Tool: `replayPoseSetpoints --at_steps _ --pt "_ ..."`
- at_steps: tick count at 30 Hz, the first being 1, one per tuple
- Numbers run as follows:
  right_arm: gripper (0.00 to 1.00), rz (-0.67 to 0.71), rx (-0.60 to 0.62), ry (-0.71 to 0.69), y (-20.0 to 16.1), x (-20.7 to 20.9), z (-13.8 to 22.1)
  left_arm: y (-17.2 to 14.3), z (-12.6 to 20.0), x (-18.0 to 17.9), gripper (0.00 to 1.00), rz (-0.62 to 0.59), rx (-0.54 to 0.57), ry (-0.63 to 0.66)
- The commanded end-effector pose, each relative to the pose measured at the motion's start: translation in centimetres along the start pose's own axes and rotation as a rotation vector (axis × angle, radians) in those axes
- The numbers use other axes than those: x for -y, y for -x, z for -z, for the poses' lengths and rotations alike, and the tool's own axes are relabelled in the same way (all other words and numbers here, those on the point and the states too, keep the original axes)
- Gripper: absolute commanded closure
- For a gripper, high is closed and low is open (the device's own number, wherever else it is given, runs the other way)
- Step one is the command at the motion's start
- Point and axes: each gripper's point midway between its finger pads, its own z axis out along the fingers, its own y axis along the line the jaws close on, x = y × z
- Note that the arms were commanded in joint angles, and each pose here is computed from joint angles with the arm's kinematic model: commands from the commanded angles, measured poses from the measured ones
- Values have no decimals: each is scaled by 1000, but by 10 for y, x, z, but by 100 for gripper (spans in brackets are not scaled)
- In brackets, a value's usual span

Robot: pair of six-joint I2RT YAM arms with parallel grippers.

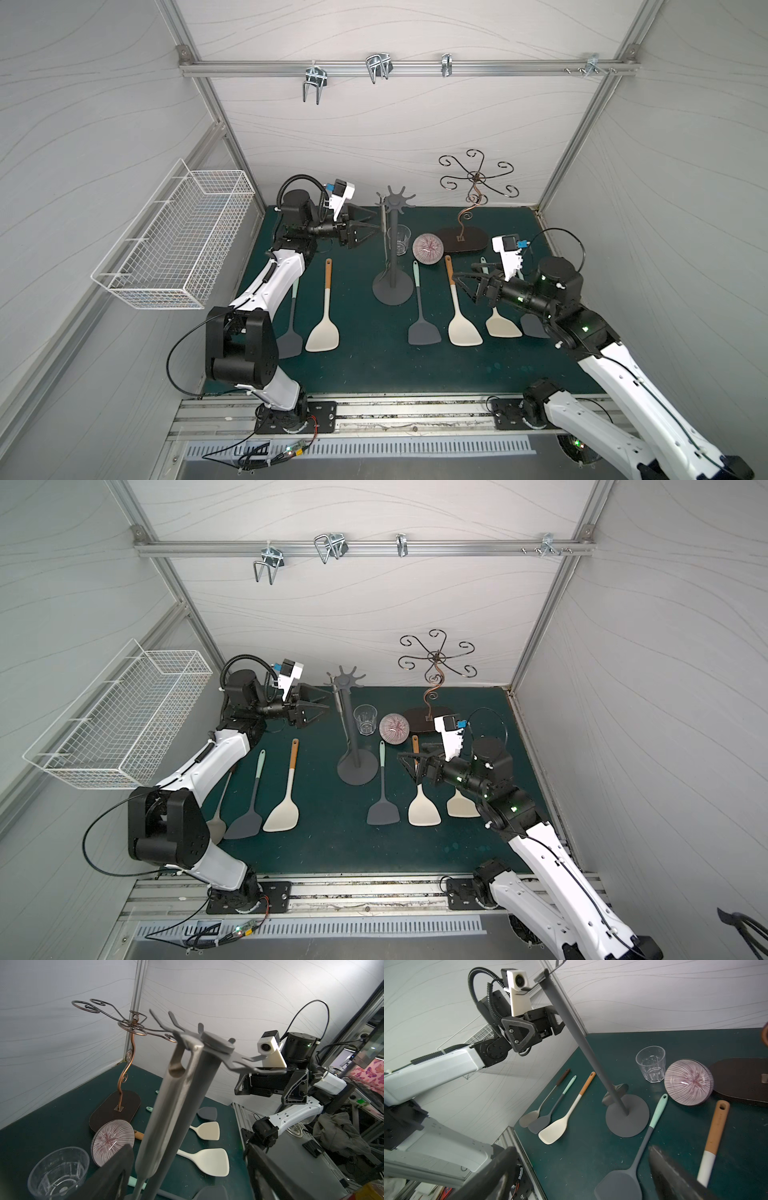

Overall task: Take the spatula off the kitchen utensil rack
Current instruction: Take off the spatula from the rack.

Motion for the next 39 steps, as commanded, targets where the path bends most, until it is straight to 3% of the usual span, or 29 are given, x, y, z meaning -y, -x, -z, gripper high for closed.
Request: replayPoseSetpoints --at_steps 1,20,27,33,39 --pt "1 -9 -45 108 0 -15 -10 11 -1 4 17 -106 -12 -85" --pt "1 -25 -99 129 -7 -11 -24 -4 -35 -22 21 -148 -42 -219" --pt "1 -4 -88 119 -12 -6 -27 -10 -36 -22 26 -146 -46 -236" --pt "1 17 -94 108 -15 -3 -38 -14 -33 -21 41 -137 -50 -250" --pt "1 45 -113 119 -21 -8 -47 -13 -31 -20 39 -141 -46 -235"
